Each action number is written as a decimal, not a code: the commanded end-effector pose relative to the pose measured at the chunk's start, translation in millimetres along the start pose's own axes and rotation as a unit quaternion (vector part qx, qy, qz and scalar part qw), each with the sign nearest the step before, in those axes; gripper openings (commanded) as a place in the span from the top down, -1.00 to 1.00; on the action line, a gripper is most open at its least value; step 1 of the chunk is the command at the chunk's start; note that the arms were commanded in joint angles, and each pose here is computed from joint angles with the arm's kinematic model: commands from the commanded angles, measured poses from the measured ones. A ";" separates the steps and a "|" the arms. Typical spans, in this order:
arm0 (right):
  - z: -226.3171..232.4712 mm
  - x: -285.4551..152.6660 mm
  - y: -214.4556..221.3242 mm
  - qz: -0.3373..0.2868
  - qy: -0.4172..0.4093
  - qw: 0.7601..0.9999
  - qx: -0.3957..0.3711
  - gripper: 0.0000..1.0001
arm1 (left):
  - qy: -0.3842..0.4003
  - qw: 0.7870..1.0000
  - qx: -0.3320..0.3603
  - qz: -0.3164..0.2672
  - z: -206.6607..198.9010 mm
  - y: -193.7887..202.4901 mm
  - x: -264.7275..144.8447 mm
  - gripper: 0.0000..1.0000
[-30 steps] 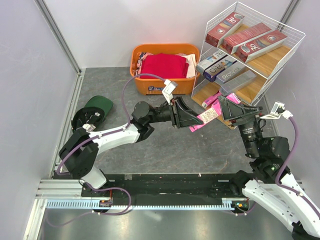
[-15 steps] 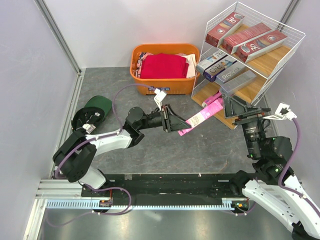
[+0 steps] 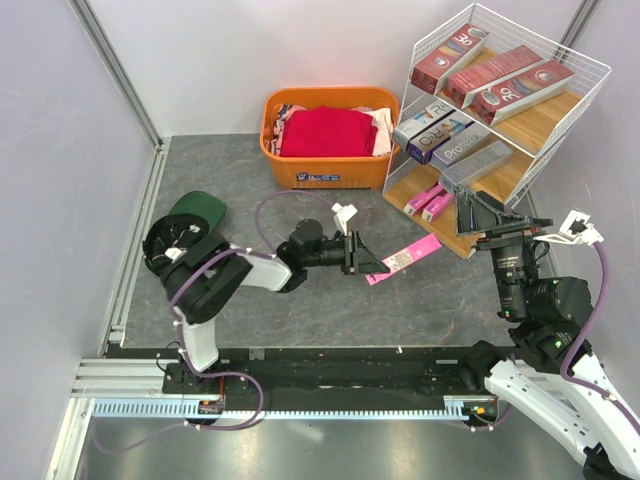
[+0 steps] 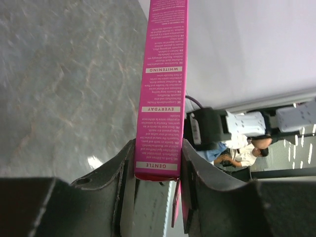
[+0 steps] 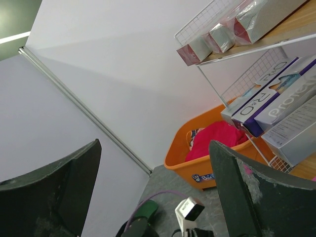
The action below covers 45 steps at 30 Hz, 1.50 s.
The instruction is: Place and organize the toothpastes onto the shelf
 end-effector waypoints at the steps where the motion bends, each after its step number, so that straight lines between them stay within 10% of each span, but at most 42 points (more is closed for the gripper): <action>1: 6.1 -2.6 -20.9 -0.024 -0.001 1.000 -0.005 -0.96 | 0.034 0.999 0.013 -0.025 -6.3 -29.1 42.3 0.60; 29: 1.3 -17.6 -34.0 -0.028 0.005 1.000 -0.012 -0.96 | -0.054 0.981 -0.133 -0.127 36.0 -100.2 201.8 0.60; 34: 1.3 -19.6 -36.3 -0.029 0.005 0.999 -0.012 -0.96 | -0.088 0.973 -0.141 -0.158 45.7 -104.3 209.9 0.39; 45: 2.5 -19.1 -32.2 -0.020 0.001 1.000 -0.012 -0.96 | -0.130 0.978 -0.110 -0.122 47.7 -95.7 207.8 -0.99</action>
Point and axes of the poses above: each gripper's point midway between its finger pads, its own x axis out along the fingers, its own z axis along the line the jaws close on, y = z × x, the point moved 2 cm from there along -x, back along the fingers
